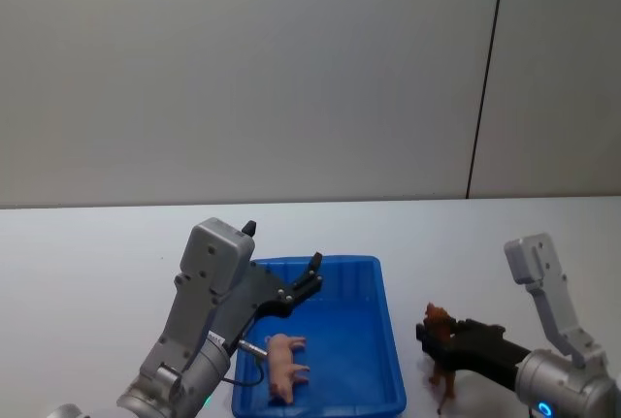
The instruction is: Pick up the two dolls from the table and place them into the box.
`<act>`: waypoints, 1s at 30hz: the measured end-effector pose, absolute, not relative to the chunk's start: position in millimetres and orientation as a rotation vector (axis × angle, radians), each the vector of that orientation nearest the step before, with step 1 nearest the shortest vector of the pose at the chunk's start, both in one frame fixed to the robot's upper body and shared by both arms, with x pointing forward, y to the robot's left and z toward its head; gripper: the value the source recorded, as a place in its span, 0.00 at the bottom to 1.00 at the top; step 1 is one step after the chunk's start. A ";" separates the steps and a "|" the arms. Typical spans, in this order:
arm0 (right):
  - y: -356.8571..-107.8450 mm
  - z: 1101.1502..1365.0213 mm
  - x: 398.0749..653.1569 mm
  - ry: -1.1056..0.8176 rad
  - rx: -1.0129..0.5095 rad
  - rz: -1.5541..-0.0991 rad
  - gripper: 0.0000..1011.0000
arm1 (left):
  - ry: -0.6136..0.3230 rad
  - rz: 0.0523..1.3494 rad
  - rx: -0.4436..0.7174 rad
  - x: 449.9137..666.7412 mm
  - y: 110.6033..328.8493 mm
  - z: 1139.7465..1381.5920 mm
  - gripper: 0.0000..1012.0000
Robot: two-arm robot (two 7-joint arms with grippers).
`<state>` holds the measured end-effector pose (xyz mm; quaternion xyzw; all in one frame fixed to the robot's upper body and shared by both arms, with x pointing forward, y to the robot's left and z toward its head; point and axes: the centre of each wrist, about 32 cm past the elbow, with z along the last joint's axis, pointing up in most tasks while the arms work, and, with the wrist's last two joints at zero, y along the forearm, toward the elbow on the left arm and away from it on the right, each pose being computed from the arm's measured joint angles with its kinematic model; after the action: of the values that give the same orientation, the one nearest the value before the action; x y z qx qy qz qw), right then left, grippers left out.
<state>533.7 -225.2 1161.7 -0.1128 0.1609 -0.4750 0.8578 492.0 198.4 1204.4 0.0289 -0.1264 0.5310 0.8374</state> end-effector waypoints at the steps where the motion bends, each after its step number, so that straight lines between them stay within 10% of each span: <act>1: -224.6 1163.5 533.7 0.324 -0.231 -1.000 0.42 | -0.268 1.124 0.061 492.0 198.4 1204.4 0.99; 30: -187.2 1209.6 544.5 0.177 -0.073 -0.870 0.43 | -0.268 1.124 0.061 492.0 198.4 1204.4 0.99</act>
<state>544.5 -187.2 1209.6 -0.0353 0.0858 -0.4206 0.9025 492.0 198.4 1204.4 0.0289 -0.1264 0.5310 0.8374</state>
